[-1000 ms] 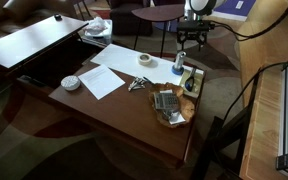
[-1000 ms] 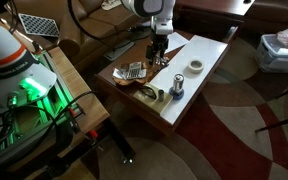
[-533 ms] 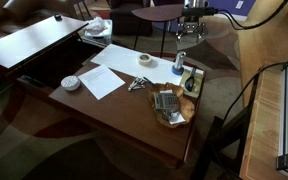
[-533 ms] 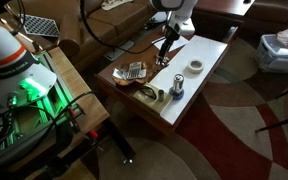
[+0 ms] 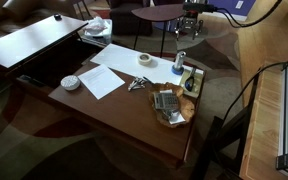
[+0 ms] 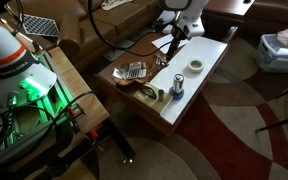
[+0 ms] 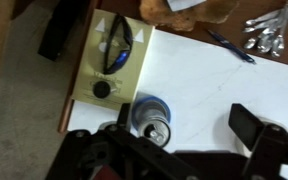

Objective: Move the silver can to the left

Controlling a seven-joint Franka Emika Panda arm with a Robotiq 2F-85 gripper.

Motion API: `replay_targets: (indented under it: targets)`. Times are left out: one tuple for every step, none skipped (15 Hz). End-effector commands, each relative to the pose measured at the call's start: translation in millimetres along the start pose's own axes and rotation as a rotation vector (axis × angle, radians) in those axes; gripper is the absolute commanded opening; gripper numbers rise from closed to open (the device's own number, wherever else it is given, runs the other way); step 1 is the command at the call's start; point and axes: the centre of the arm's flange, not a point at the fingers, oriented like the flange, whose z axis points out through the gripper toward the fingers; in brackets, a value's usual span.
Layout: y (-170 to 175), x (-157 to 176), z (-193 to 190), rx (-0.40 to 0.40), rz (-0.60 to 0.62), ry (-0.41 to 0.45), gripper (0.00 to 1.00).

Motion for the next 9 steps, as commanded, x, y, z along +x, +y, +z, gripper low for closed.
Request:
replay_targets:
  targets:
    - [6,14,17,0.171,-0.010,0.128,1.00]
    - [9,21,22,0.210,-0.009,0.183,1.00]
    - [12,26,25,0.219,-0.015,0.234,1.00]
    - [16,30,28,0.199,-0.037,0.280,1.00]
    - [20,34,31,0.161,-0.053,0.307,1.00]
    - [27,37,34,0.112,-0.069,0.323,1.00]
    - [32,39,38,0.078,-0.085,0.331,1.00]
    - [37,39,44,0.046,-0.099,0.329,1.00]
    - [41,41,50,0.012,-0.109,0.346,1.00]
